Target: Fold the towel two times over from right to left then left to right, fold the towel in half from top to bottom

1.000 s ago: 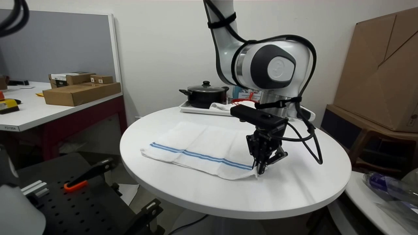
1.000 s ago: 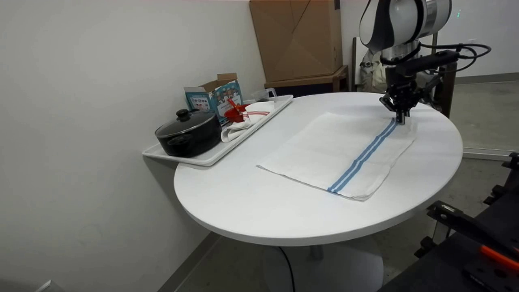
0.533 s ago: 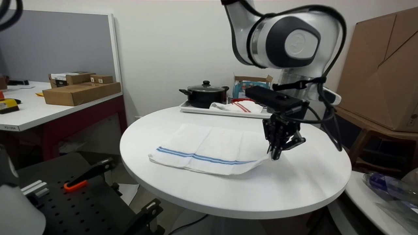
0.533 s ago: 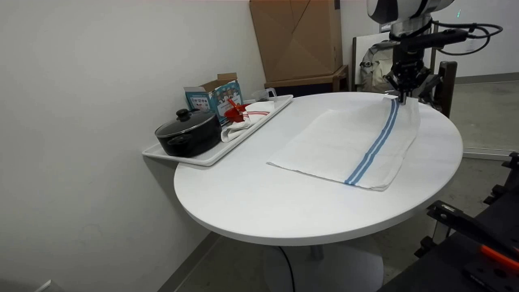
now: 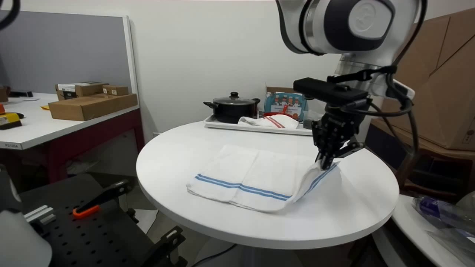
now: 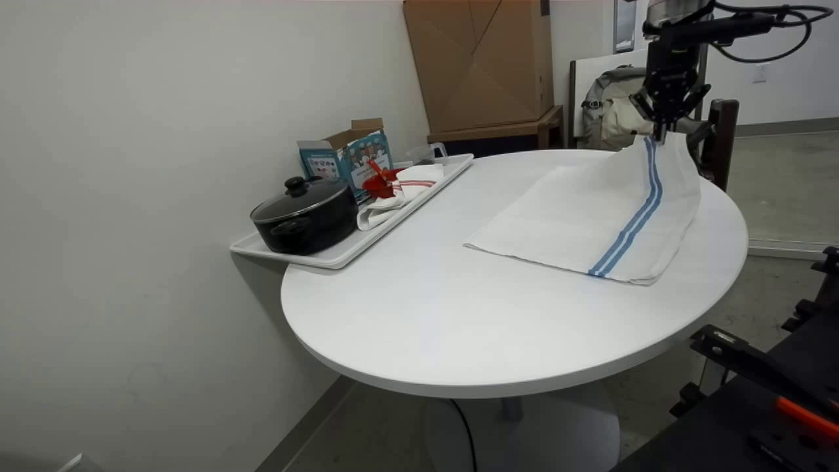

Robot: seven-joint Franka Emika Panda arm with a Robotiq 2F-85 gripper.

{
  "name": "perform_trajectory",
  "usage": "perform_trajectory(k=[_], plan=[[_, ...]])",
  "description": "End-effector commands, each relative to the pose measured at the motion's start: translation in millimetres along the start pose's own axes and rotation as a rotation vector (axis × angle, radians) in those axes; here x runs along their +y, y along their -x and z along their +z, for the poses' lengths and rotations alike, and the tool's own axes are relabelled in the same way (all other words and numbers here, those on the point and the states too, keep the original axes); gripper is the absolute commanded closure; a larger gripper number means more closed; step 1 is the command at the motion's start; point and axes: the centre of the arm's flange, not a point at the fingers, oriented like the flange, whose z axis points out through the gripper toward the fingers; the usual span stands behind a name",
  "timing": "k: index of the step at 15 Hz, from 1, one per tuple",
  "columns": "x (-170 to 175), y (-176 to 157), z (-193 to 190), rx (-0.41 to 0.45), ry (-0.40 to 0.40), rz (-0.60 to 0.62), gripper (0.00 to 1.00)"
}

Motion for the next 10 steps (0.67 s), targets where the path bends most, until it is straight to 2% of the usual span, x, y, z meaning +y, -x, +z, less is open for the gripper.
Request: perform_trajectory(k=[1,6,10], plan=[[-58.6,15.6,18.4,-0.093,0.013,-0.169,0.98],[-149.9,60.1,42.5,-0.196,0.027,-0.414,0.98],[-186.2,94.4,50.1,-0.297,0.036,-0.608,0.98]])
